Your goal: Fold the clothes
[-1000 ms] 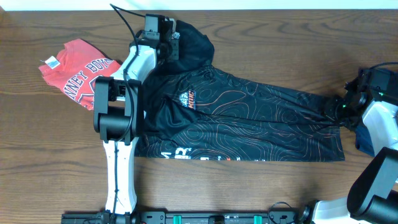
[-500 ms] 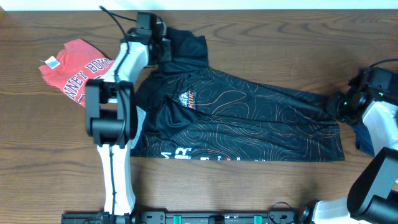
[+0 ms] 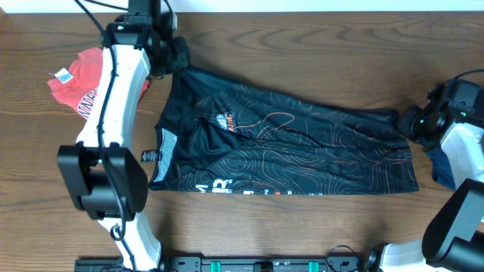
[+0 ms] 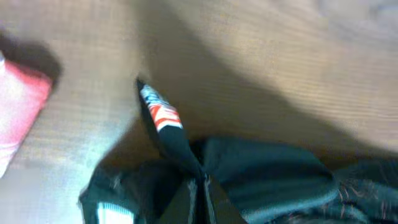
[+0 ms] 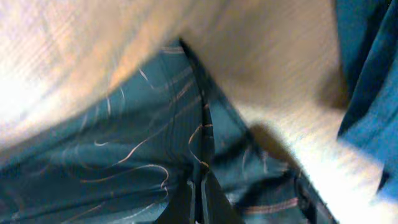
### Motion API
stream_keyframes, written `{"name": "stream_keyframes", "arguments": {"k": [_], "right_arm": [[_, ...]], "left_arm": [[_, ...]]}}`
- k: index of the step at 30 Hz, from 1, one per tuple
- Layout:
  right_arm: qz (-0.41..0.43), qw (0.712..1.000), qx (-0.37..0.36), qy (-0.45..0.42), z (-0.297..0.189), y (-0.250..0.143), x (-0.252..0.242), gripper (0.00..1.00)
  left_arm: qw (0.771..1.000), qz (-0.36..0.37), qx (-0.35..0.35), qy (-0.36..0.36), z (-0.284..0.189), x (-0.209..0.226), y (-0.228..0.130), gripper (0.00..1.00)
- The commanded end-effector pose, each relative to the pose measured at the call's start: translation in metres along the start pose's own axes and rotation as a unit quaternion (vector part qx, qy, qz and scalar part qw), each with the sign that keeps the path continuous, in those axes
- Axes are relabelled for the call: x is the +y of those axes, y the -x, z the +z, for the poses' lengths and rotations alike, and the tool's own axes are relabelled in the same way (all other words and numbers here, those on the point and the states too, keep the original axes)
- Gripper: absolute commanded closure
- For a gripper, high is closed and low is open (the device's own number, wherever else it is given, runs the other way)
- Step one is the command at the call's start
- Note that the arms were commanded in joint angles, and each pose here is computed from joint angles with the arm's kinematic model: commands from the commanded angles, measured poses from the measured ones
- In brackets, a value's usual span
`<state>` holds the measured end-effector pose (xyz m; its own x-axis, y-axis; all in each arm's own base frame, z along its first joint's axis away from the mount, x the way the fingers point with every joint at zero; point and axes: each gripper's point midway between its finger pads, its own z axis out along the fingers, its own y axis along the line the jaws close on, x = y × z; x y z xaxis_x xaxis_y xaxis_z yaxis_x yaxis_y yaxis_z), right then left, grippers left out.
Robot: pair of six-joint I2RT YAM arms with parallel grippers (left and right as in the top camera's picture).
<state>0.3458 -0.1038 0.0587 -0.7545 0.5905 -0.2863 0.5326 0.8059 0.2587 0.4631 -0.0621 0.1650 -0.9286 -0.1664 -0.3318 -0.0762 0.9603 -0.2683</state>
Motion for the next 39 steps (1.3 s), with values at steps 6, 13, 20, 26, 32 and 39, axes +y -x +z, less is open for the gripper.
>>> {"name": "stream_keyframes", "arguments": {"k": [6, 13, 20, 26, 32, 39], "right_arm": [[0.037, 0.999, 0.038, -0.008, -0.026, -0.004, -0.01, 0.99], [0.073, 0.995, 0.061, -0.034, -0.043, -0.007, -0.033, 0.99], [0.076, 0.99, 0.085, -0.08, -0.047, -0.021, -0.049, 0.99], [0.075, 0.989, 0.084, -0.098, -0.048, -0.022, -0.055, 0.99], [0.08, 0.987, 0.078, -0.117, -0.049, -0.02, -0.061, 0.99], [0.089, 0.983, 0.078, -0.142, -0.051, -0.023, -0.07, 0.99]], "left_arm": [[0.992, -0.023, 0.105, 0.07, -0.008, 0.033, -0.053, 0.94], [0.981, -0.031, 0.167, 0.097, -0.016, 0.043, -0.084, 0.94], [0.962, -0.043, 0.245, 0.113, -0.021, 0.051, -0.124, 0.94], [0.947, -0.051, 0.295, 0.119, -0.012, 0.057, -0.154, 0.94], [0.929, -0.059, 0.343, 0.125, -0.003, 0.064, -0.186, 0.94], [0.924, -0.066, 0.361, 0.109, 0.008, 0.061, -0.203, 0.94]]}}
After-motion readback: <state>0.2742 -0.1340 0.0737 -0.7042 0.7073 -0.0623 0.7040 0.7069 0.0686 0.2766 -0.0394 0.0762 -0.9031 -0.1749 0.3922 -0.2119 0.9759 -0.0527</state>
